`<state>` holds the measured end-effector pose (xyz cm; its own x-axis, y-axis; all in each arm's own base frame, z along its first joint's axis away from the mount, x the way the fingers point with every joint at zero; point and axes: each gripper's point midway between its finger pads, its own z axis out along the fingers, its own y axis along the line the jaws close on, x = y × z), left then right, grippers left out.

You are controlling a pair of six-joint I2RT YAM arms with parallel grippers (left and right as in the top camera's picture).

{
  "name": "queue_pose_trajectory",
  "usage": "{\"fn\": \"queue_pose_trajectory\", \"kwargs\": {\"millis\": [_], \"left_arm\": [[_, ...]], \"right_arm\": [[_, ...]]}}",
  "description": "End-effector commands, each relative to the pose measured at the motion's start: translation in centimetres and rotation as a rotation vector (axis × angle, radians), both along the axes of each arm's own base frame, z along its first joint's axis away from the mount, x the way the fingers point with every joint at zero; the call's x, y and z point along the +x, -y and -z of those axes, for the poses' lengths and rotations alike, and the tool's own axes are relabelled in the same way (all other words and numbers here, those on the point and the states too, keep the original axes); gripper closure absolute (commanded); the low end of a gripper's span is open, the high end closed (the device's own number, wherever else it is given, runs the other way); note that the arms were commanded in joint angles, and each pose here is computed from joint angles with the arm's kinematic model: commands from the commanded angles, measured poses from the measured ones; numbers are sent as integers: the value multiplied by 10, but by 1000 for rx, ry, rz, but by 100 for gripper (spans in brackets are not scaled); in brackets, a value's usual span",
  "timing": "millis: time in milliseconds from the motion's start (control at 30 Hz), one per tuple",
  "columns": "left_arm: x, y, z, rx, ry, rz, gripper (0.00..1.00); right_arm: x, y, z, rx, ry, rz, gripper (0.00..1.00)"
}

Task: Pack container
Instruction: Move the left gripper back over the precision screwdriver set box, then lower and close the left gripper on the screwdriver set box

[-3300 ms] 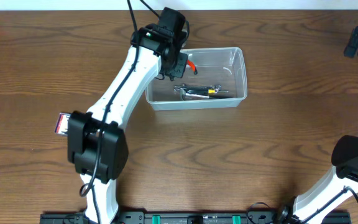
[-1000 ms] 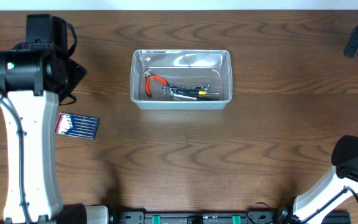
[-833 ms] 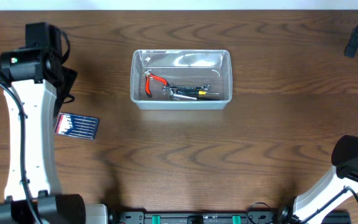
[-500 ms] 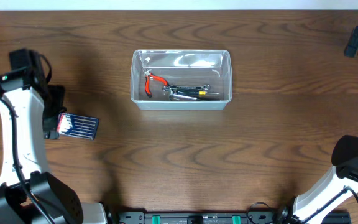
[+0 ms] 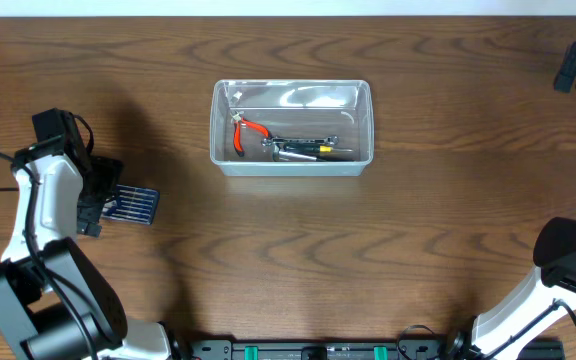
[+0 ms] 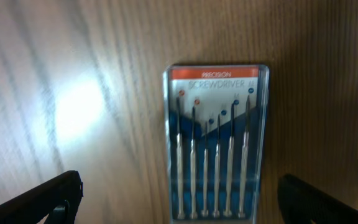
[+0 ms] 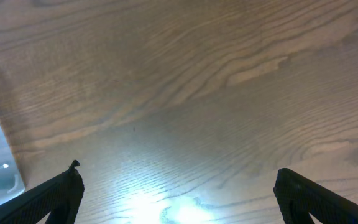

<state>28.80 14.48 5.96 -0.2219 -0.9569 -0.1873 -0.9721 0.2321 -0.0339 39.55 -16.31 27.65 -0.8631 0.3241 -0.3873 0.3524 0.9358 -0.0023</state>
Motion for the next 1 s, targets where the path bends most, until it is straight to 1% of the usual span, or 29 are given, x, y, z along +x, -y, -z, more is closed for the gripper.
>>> {"fn": "queue_pose_trajectory", "kwargs": {"millis": [0, 233, 467, 700, 967], "left_arm": [[-4, 1, 17, -15, -54, 59, 1], [-2, 6, 50, -70, -104, 65, 1], [8, 10, 72, -112, -95, 73, 1], [6, 11, 83, -124, -118, 73, 2], [8, 10, 84, -121, -111, 73, 1]], "right_arm": [[-2, -1, 0, 6, -4, -8, 1], [-2, -1, 0, 7, -6, -9, 1], [-3, -2, 1, 8, -8, -9, 1], [-3, -2, 1, 8, -8, -9, 1], [-3, -2, 1, 8, -8, -9, 1]]}}
